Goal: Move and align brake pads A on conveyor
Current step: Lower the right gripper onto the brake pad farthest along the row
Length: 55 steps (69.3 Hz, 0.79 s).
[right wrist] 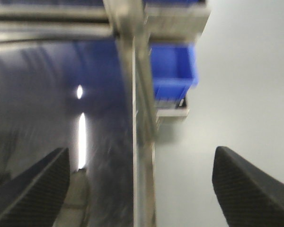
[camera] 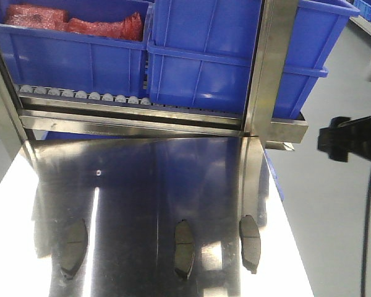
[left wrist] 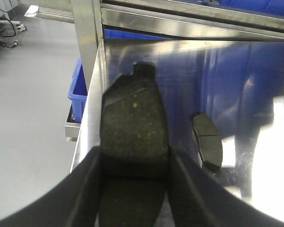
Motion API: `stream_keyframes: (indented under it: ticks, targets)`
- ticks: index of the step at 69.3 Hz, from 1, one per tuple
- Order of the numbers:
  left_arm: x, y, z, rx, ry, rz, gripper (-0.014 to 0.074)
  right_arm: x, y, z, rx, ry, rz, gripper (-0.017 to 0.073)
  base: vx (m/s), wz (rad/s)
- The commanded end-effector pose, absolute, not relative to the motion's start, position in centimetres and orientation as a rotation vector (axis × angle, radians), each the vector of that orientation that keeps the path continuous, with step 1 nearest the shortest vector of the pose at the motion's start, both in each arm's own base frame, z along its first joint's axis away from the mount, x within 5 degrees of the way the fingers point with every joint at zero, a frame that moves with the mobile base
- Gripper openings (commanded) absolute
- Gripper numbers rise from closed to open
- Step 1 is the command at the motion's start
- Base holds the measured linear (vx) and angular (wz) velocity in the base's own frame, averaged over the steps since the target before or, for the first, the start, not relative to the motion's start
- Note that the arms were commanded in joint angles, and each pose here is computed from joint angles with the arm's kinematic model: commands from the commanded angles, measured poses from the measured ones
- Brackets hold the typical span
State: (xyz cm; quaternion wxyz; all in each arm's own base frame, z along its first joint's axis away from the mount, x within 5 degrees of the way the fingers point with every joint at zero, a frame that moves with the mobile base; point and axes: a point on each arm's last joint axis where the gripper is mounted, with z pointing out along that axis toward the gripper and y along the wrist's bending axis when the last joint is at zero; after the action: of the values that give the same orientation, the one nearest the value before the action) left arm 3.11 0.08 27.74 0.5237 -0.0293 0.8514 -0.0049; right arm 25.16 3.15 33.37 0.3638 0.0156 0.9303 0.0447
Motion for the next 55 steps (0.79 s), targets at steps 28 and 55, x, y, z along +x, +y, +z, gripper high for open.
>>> stream_keyframes:
  ticks: [28, 55]
  targets:
    - [3.4, 0.1, 29.4, -0.06, 1.924, -0.014, -0.0006, 29.5, 9.1, 26.7, -0.059, 2.711, 0.284, 0.0578, 0.0, 0.0]
    - [3.4, 0.1, 29.4, -0.06, 1.924, -0.014, -0.0006, 31.4, 13.8, 23.7, -0.13, 2.879, 0.19, 0.0578, 0.0, 0.0]
